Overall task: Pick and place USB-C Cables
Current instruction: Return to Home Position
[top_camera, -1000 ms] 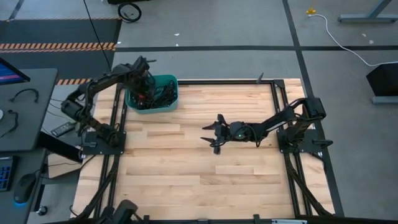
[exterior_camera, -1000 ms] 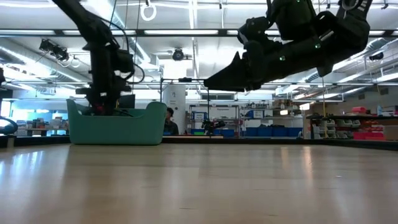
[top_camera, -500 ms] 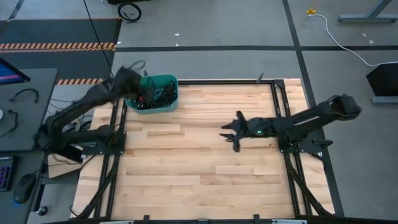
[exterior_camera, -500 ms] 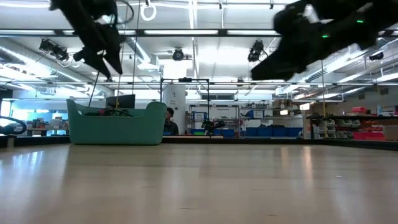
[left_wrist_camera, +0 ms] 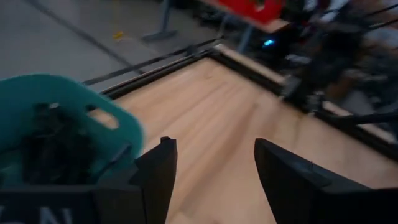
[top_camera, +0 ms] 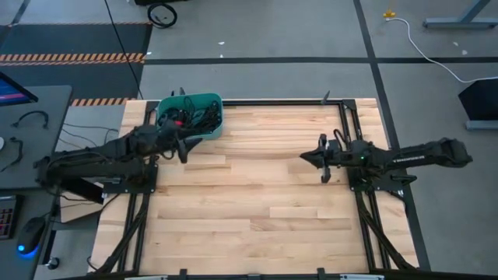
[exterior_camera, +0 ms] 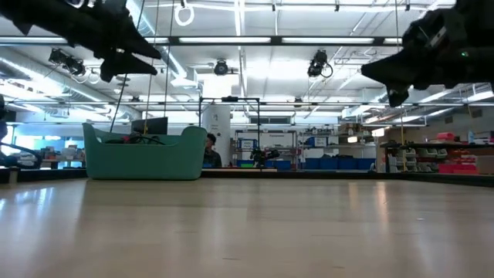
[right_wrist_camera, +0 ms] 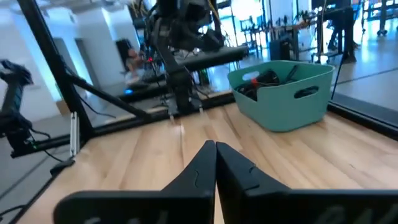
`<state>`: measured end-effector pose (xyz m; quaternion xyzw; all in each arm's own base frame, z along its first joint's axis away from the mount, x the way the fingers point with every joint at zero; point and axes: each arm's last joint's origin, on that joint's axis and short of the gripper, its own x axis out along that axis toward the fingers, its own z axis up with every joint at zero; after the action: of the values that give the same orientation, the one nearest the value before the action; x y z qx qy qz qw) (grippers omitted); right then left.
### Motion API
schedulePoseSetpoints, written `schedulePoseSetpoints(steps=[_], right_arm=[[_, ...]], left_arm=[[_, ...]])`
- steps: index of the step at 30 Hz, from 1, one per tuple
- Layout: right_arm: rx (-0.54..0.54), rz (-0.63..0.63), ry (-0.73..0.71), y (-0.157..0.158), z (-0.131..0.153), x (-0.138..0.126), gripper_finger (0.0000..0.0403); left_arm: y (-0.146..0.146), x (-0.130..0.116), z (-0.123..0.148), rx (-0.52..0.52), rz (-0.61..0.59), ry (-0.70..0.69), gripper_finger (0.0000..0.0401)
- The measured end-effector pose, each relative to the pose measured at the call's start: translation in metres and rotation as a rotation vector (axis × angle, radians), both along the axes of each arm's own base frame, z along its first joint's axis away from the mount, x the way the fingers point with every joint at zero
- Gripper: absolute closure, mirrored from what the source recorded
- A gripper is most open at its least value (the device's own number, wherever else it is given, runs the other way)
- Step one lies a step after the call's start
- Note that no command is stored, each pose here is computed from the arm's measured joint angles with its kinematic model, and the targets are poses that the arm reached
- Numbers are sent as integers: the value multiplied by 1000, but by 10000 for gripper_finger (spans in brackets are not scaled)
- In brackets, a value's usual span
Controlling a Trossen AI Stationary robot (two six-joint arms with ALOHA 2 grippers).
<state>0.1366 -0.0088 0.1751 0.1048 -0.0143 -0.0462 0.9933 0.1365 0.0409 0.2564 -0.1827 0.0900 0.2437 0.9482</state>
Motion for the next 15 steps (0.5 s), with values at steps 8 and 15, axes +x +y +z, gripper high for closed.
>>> schedulePoseSetpoints(steps=[8,15], right_arm=[[23,-15,-39,-2,-2,-21,395],[15,-14,-44,-1,-1,-26,397]], left_arm=[[-27,-23,-17,110,-176,-223,204],[-32,-50,-40,216,-207,-304,234]])
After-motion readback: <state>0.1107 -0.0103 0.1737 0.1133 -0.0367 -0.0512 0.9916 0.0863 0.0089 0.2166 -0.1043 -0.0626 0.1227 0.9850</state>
